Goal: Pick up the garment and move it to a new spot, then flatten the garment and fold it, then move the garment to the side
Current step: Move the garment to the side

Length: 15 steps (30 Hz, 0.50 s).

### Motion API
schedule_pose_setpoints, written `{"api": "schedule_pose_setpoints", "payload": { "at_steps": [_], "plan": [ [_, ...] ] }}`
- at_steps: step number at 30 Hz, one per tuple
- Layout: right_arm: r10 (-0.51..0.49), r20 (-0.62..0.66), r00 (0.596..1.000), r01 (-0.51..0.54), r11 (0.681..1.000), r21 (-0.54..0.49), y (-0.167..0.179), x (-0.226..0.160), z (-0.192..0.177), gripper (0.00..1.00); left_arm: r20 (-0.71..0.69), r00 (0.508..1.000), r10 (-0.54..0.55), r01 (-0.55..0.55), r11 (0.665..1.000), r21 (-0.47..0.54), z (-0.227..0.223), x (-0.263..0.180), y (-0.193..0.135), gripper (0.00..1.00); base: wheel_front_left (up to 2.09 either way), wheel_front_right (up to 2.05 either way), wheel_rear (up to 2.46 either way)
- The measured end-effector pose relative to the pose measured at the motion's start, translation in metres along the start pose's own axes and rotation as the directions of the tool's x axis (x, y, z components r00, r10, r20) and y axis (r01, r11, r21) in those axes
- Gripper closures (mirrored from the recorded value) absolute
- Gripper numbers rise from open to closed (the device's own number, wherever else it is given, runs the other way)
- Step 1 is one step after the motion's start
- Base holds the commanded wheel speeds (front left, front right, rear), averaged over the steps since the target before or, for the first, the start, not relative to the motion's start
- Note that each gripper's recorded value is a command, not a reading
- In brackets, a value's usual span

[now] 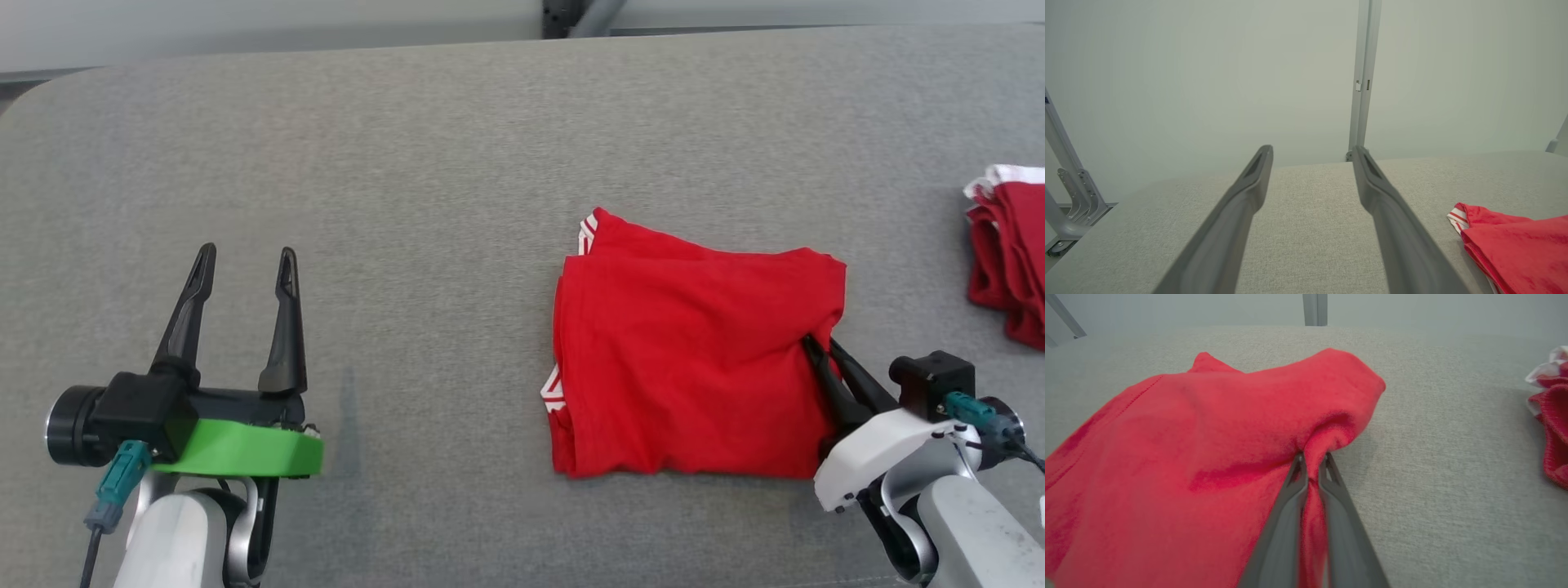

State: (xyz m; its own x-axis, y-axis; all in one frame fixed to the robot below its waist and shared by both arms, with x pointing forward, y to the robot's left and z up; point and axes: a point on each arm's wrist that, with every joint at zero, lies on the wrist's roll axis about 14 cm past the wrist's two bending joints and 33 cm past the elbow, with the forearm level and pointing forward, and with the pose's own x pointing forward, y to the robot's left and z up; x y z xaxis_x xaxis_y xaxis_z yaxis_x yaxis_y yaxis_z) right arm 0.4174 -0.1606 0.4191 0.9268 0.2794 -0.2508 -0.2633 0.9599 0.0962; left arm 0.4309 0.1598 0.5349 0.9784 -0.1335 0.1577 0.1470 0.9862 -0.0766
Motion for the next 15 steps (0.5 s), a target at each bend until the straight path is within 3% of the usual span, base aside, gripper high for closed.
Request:
{"api": "schedule_pose_setpoints", "payload": {
  "at_steps": [9, 15],
  "plan": [
    [-0.136, 0.052, 0.989, 0.139, 0.989, -0.056, -0.049, -0.035, 0.023, 1.0, -0.015, 0.984, -0.179, 0.179, 0.984, -0.025, -0.01, 0.035, -0.058, 0.0, 0.0, 0.0, 0.0],
    [-0.206, 0.11, 0.972, 0.224, 0.957, -0.182, -0.096, -0.042, 0.058, 1.0, -0.012, 0.953, -0.301, 0.301, 0.953, -0.039, -0.017, 0.06, -0.099, 0.0, 0.0, 0.0, 0.0]
  ]
}}
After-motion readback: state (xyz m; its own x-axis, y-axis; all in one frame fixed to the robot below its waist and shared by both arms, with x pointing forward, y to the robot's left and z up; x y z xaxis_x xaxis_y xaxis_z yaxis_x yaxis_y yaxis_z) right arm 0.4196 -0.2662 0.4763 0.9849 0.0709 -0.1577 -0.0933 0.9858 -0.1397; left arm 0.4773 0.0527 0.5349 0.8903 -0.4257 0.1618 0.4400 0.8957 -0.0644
